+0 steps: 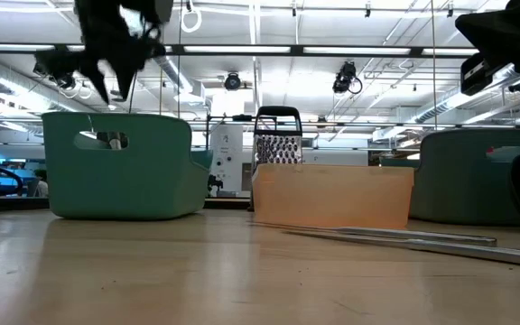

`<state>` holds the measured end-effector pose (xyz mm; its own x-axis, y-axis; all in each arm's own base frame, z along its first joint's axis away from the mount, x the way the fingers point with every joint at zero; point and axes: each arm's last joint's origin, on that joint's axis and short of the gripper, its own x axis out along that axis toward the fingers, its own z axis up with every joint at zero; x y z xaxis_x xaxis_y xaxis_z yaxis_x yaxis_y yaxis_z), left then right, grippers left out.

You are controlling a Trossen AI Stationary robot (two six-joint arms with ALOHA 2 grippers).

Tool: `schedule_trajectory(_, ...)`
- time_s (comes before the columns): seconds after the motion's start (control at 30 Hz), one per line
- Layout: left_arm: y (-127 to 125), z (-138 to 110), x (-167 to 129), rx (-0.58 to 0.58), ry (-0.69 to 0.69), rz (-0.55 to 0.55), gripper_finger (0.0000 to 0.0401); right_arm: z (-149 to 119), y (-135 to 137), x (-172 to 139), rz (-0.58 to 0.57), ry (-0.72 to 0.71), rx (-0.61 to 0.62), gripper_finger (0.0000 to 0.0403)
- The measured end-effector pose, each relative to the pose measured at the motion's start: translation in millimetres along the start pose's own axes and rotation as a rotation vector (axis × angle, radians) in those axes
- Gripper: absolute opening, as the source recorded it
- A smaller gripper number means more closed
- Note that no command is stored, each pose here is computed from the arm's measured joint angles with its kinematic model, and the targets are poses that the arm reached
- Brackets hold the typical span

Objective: Pick & Place Kitchen Items
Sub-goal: Put the bottom silver knife into the orange bin

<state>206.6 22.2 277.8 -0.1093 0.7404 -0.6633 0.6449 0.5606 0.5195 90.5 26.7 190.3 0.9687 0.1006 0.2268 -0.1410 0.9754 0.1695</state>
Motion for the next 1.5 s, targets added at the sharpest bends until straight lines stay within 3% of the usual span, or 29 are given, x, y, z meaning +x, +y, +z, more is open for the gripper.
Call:
schedule_trajectory(0.13, 10.8, -4.4, -38.9, -0.302, -0.209, -0.098, 0.0125, -0.9, -0.1, 0.0, -0.001, 0.008, -0.002, 0.0009)
schedule_trajectory(0.27, 20.6, -5.1, -85.3, -0.569, -0.662, -0.237, 0.0091, -0.8, -0.1, 0.0, -0.001, 0.007, -0.002, 0.0009)
schedule_trajectory(0.33, 24.0, -7.6, -106.6, -0.664, -0.908, -0.221, 0.0066, -0.9, -0.1, 0.0, -0.001, 0.008, -0.002, 0.0009)
schedule_trajectory(0.43, 23.6, -17.0, -123.8, -0.857, -1.152, -0.151, 0.0022, -1.1, -0.1, 0.0, -0.001, 0.009, -0.002, 0.0009)
schedule_trajectory(0.57, 8.2, -34.1, -116.9, -1.048, -1.278, -0.08, 0.0008, -1.1, -0.2, 0.0, -0.002, 0.009, -0.001, 0.0009)
schedule_trajectory(0.73, -34.7, -35.6, -77.5, -1.252, -1.434, -0.086, 0.0004, -1.1, -0.2, 0.0, -0.002, 0.009, 0.0, 0.0009)
schedule_trajectory(0.87, -71.6, -23.1, -41.1, -1.31, -1.596, -0.064, 0.0008, -1.5, -0.2, 0.0, -0.002, 0.013, 0.001, 0.0009)
schedule_trajectory(0.97, -87.7, -21.3, -21.6, -1.381, -1.685, 0.075, 0.0005, -1.5, -0.2, 0.0, -0.002, 0.013, 0.001, 0.0009)
schedule_trajectory(1.1, -102.4, -25.2, 1.6, -1.434, -1.649, 0.201, 0.0004, -1.8, -0.2, 0.0, -0.003, 0.016, 0.005, 0.0009)
schedule_trajectory(1.27, -112.6, -27.6, 20.6, -1.402, -1.642, 0.219, 0.0003, -2.0, -1.1, -0.1, -0.032, 0.016, 0.003, 0.0009)
schedule_trajectory(1.5, -135.8, -9.2, 49.5, -1.321, -1.671, 0.134, 0.0002, -2.1, -2.3, -0.1, -0.072, 0.013, 0.002, 0.0009)
